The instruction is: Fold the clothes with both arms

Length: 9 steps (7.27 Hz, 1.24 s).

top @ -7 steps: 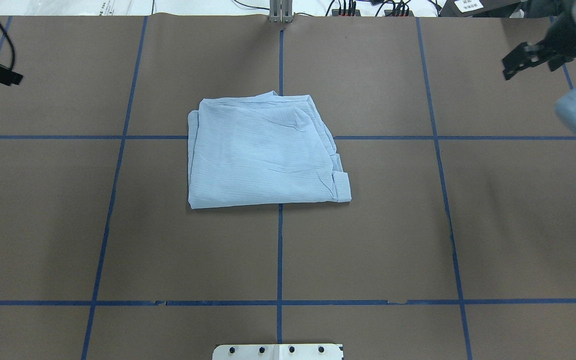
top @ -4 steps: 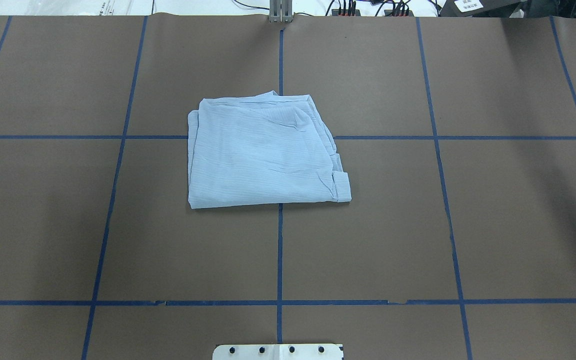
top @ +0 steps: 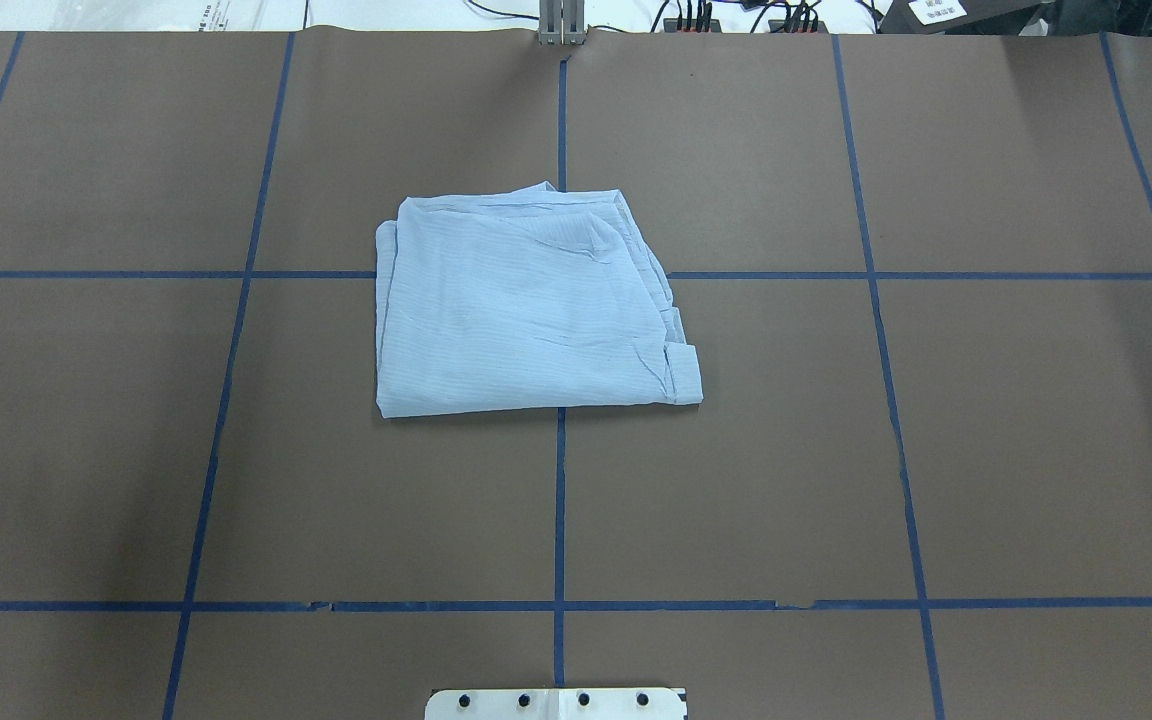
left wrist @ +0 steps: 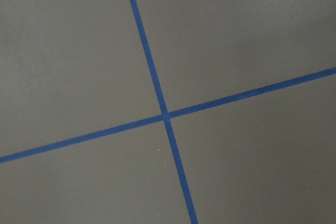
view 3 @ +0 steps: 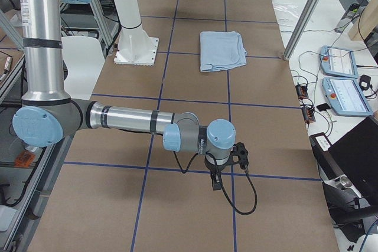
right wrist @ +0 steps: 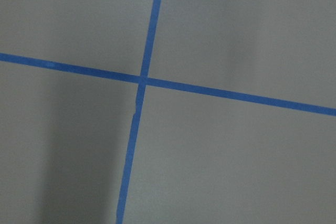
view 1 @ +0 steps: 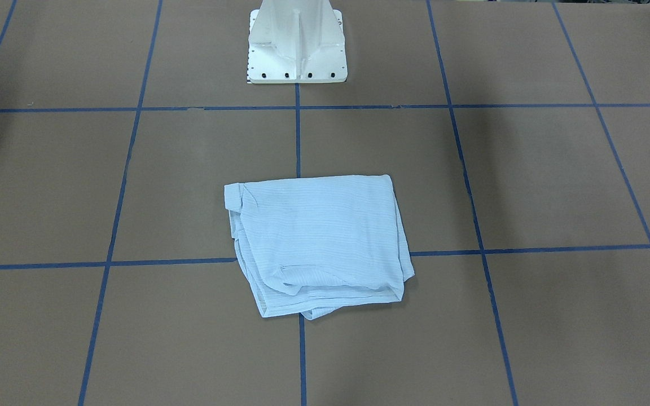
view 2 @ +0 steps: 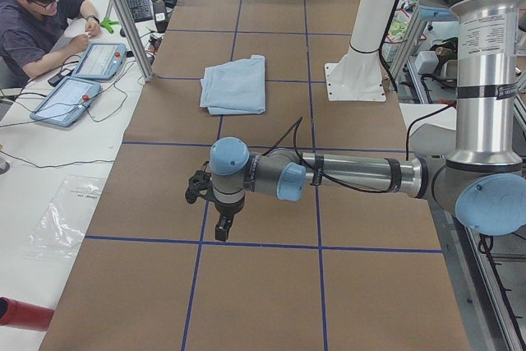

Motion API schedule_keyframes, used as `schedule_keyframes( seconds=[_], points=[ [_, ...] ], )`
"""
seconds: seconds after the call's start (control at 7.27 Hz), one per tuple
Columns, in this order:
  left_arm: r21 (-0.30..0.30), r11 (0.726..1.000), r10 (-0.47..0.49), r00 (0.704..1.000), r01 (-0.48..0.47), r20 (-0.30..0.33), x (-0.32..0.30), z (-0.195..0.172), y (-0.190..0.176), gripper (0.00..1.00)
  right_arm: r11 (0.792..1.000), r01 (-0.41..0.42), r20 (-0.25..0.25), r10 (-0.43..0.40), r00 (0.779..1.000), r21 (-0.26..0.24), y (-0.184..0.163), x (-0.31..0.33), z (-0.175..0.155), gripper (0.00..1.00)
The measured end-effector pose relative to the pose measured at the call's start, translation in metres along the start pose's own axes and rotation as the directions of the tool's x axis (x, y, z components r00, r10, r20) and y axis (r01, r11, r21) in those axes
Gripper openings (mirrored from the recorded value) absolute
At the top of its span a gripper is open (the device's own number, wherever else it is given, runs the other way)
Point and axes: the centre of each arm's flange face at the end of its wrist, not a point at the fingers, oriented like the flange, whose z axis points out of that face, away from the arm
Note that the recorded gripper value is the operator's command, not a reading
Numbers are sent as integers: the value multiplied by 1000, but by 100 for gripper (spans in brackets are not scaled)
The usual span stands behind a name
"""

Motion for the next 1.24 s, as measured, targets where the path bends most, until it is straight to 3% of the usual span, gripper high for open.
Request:
schedule_keyframes(
  seconds=[0.14,0.41,0.83,1.24],
  points=[
    [-51,998,32,999,-33,-8,-5,3,9,100,1000,-10,7,10,1000,6,6,4,-2,100],
    [-75,995,67,998,-68,-17,-12,3,17,100,999,-45,8,45,999,24,13,15,-14,100],
    [-52,997,48,998,-50,-47,-21,-5,21,100,997,-73,-10,72,997,-9,18,11,-27,100],
    [-26,999,21,996,-23,-83,-26,-13,23,100,995,-82,-58,79,995,-52,47,10,-17,100]
  ],
)
